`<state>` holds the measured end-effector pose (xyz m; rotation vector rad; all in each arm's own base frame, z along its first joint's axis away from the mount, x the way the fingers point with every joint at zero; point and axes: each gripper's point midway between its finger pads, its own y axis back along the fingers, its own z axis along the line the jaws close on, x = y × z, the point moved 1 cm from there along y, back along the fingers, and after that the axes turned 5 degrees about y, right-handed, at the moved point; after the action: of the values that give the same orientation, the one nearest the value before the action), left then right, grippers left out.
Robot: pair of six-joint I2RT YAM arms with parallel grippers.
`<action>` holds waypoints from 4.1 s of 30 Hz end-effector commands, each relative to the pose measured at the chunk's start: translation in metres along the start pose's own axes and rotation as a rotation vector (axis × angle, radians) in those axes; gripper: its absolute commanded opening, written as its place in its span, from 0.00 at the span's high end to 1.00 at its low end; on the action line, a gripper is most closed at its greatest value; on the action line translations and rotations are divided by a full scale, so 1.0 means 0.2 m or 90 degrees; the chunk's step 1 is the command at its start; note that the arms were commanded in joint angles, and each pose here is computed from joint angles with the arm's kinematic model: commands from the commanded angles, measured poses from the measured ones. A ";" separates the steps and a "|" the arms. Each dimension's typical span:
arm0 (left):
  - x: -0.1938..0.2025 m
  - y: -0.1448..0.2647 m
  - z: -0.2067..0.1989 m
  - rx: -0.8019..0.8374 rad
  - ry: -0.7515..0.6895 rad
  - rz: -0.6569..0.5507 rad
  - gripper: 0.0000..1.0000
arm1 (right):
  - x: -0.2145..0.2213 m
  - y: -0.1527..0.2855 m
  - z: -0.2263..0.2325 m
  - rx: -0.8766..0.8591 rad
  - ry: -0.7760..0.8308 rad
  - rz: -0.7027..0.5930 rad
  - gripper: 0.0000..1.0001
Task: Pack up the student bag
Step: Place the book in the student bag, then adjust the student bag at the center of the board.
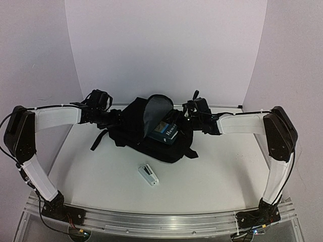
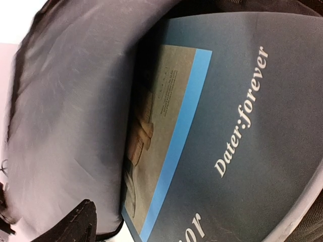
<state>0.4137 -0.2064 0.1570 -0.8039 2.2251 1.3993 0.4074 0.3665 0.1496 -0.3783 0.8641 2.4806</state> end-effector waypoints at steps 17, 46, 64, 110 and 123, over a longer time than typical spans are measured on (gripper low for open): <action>0.42 0.39 -1.05 0.335 -0.388 -0.169 0.14 | -0.12 0.05 0.25 -0.095 0.010 -0.044 0.19; 0.44 -0.10 -0.91 0.106 -0.379 -0.168 0.00 | -0.12 0.07 0.28 -0.107 0.001 -0.042 0.19; 0.25 -0.20 -0.69 -0.039 -0.253 -0.203 0.00 | -0.08 0.44 0.17 -0.072 -0.065 -0.110 0.10; 0.15 0.12 -0.15 0.150 0.206 0.051 0.00 | -0.46 0.24 -0.11 0.144 0.228 -0.105 0.02; 0.18 -0.04 -0.05 0.161 0.230 0.082 0.01 | -0.34 -0.04 -0.35 0.187 0.195 -0.017 0.76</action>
<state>0.3688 -0.2194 0.1336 -0.9053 2.6845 1.1576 0.4791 0.2937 0.1075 -0.6592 1.3663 2.2030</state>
